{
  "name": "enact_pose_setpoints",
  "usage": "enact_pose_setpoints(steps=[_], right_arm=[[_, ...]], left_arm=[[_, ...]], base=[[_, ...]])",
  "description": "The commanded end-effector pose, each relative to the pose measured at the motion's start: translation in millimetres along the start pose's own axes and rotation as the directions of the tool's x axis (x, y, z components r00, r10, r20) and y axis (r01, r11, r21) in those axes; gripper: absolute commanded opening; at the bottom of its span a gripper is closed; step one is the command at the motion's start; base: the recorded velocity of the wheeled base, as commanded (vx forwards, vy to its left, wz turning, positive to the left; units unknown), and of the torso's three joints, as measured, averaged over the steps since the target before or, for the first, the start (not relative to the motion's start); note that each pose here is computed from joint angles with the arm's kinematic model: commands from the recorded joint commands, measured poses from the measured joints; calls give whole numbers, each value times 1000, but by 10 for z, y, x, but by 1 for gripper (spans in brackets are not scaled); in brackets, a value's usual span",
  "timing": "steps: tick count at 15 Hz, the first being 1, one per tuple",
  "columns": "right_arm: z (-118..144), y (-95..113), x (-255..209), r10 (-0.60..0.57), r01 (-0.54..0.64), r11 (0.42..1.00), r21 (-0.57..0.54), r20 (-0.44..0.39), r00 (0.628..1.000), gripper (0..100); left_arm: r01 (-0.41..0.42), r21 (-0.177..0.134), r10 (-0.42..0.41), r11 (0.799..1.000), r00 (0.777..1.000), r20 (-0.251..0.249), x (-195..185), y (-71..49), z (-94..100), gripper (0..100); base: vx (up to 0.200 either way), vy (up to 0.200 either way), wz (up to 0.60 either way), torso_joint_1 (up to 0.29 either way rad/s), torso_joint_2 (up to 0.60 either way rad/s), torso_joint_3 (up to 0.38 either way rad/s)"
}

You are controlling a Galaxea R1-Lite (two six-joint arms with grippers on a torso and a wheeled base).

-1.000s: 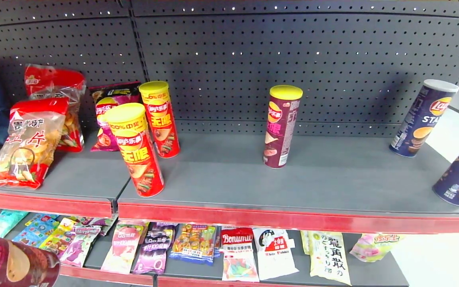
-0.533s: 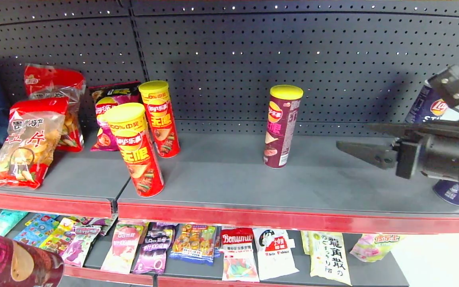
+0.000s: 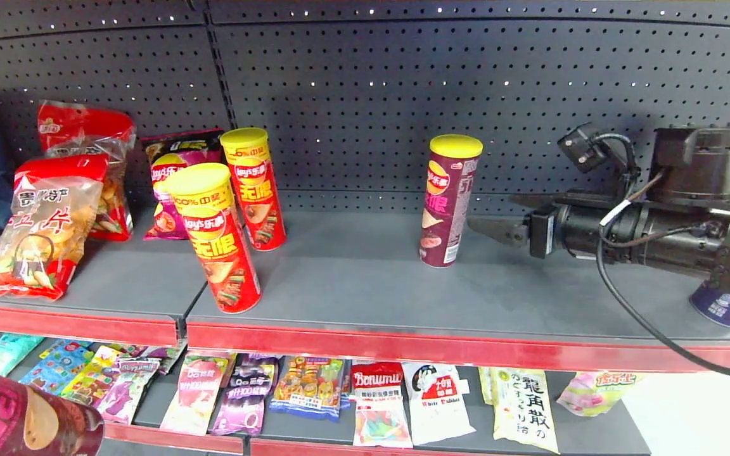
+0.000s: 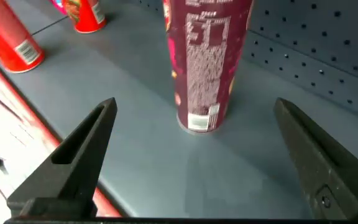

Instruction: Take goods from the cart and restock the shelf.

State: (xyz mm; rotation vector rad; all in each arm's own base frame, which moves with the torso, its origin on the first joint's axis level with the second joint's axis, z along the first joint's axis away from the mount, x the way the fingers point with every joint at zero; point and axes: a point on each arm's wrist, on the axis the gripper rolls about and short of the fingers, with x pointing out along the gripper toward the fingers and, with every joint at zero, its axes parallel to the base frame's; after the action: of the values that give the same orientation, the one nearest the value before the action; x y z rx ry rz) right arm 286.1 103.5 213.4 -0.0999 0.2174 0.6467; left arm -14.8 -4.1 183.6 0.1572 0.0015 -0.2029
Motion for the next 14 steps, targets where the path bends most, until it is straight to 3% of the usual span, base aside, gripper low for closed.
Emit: enact_pose_setpoints(steps=[1,14], right_arm=[[-17,-18,189,20,-20,1000,1,-12,1000,100],[151,-93,661,37,-36,999,-27,44,998,100]], left_arm=[[-1,0,1,1000,1000,-2,6,2,3,0],[-15,0,15,1000,1000,-11,11,5,-7,0]], base=[[0,0,0,0,0,0],[0,0,0,0,0,0]])
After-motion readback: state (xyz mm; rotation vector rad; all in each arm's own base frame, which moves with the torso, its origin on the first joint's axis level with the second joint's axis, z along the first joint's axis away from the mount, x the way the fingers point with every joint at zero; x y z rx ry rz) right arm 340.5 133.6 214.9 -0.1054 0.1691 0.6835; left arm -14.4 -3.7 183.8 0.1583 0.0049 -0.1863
